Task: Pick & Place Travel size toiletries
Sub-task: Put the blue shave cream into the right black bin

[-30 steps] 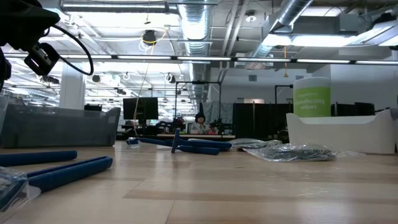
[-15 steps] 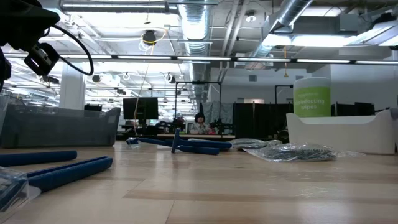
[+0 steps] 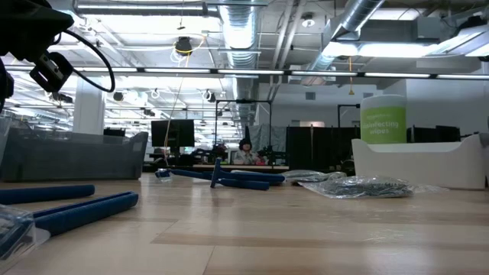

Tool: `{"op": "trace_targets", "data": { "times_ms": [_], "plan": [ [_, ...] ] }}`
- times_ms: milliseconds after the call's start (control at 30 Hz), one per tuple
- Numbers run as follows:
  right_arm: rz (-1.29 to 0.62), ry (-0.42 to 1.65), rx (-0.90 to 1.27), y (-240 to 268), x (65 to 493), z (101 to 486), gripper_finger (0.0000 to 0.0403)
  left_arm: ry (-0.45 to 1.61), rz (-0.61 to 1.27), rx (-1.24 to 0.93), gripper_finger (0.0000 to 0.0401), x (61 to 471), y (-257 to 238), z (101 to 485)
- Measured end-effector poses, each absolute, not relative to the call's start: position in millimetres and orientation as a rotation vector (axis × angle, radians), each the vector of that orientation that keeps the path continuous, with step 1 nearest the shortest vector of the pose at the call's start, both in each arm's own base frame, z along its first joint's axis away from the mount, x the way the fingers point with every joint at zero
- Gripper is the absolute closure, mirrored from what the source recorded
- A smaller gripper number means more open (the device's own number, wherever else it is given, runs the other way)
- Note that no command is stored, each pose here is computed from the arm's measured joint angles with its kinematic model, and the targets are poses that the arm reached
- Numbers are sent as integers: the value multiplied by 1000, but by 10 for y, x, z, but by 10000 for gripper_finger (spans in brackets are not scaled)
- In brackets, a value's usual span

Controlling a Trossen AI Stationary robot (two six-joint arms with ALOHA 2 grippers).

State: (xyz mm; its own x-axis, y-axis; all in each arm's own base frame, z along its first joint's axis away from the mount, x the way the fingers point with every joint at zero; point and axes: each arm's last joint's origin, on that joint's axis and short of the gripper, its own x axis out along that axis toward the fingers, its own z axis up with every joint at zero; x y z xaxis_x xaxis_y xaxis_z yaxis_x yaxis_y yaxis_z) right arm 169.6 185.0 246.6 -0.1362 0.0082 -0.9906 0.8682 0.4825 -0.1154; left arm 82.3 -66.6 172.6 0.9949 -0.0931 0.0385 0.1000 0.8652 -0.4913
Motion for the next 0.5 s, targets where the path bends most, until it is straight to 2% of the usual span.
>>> {"op": "trace_targets", "data": {
  "times_ms": [500],
  "plan": [
    [-982,1484,649,1468,1826,2195,401,-16,-101,-517,399,823,-666,1728]
  ]
}}
